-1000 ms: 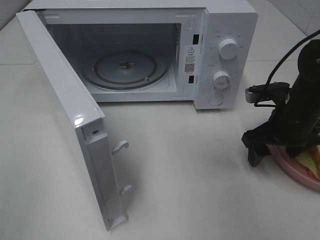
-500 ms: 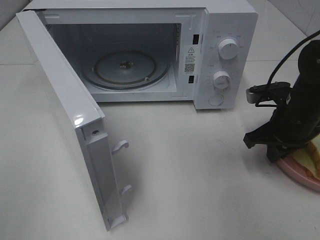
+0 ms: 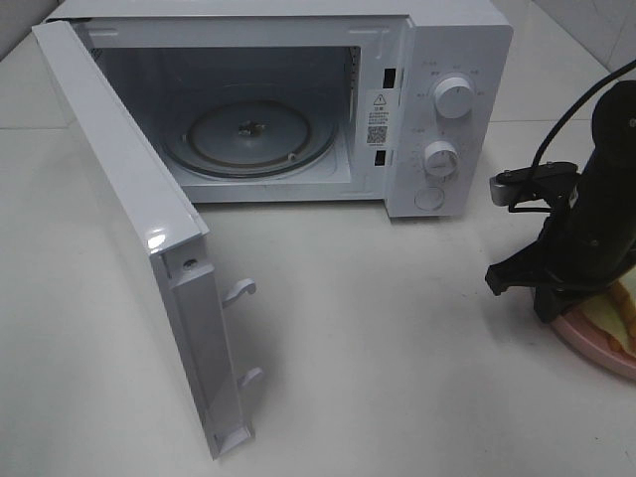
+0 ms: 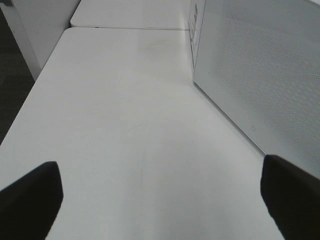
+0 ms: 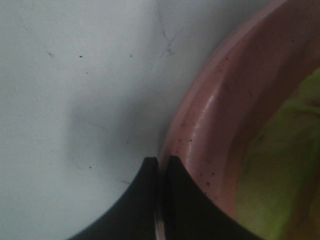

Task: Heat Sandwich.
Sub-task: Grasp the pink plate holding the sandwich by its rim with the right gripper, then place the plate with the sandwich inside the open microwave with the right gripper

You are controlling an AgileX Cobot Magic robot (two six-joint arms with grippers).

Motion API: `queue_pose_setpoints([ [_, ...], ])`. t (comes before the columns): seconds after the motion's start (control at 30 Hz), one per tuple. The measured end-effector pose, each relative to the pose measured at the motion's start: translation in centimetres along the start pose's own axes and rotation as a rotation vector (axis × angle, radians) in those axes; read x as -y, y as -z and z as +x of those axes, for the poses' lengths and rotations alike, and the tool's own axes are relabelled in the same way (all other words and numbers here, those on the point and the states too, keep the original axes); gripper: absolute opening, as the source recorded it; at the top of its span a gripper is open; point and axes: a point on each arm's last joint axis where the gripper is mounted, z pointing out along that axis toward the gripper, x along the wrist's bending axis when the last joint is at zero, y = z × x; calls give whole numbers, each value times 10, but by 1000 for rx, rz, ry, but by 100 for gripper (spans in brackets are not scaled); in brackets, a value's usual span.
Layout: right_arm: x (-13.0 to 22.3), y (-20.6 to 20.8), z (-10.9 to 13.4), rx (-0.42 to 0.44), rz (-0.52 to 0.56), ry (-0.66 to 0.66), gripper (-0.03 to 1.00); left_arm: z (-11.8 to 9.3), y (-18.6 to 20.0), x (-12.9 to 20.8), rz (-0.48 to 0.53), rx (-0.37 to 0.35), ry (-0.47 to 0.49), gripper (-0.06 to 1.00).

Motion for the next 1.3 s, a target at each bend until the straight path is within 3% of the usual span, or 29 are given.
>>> queue_pose_setpoints([
  [0.47,0,0,-2,40,0,7,3,0,0,0,0,0,0,99],
  [0.7,2,1,4,117,17,32,3,0,0,0,0,0,0,99],
  [1.3,14,39,9,203,15,35,3,0,0,0,0,0,0,99],
])
